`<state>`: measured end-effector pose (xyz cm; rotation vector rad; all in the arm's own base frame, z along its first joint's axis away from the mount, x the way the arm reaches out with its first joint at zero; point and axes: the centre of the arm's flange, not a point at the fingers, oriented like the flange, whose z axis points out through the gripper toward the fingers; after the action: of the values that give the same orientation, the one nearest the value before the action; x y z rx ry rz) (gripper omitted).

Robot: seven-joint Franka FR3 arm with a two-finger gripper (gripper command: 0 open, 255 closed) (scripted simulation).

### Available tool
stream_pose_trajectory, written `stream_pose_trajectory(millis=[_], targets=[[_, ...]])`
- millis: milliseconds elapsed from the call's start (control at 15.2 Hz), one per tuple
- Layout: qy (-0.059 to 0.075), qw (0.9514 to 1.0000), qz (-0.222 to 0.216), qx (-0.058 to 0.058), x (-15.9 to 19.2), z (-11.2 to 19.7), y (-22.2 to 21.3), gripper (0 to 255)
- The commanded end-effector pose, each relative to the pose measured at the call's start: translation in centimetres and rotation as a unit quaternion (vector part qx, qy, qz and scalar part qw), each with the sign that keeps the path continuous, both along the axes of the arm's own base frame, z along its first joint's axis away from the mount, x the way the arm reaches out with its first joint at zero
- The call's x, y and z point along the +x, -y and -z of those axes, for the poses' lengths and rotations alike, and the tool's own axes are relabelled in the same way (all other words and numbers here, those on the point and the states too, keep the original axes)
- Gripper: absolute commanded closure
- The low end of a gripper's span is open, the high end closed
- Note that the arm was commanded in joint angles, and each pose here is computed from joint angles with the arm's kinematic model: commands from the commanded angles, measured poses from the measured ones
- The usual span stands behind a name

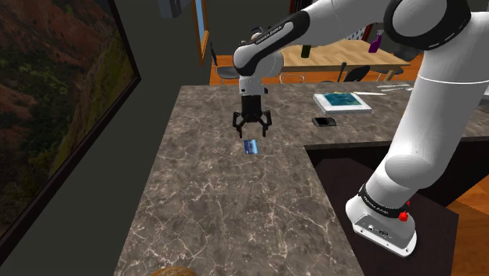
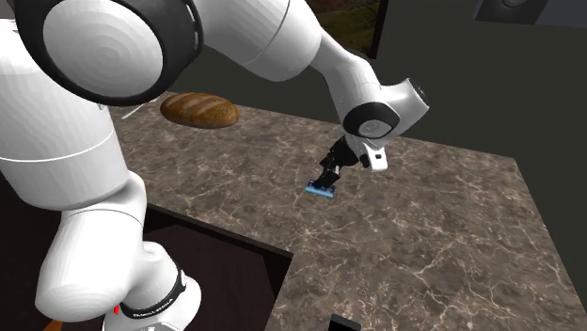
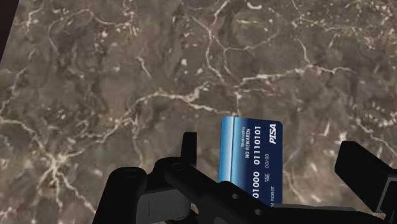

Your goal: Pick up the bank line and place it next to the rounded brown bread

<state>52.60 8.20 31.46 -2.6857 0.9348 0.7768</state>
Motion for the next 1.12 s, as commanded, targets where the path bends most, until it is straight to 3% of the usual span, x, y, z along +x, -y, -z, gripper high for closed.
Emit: stream_pose_trajectory(millis=[0,462,924,990,1056], targets=[[-0.009,0.9999,0.01,0.003,0.3,1.7,-0.3,0],[-0.009,0.9999,0.01,0.003,-1.1,4.6,-1.5,0],[-0.009,0.9999,0.01,0.003,-1.1,4.6,-1.5,0],[-0.009,0.9999,0.01,0.003,-1.1,4.6,-1.5,255],[-0.009,0.9999,0.01,0.003,-1.1,4.6,-1.5,255]])
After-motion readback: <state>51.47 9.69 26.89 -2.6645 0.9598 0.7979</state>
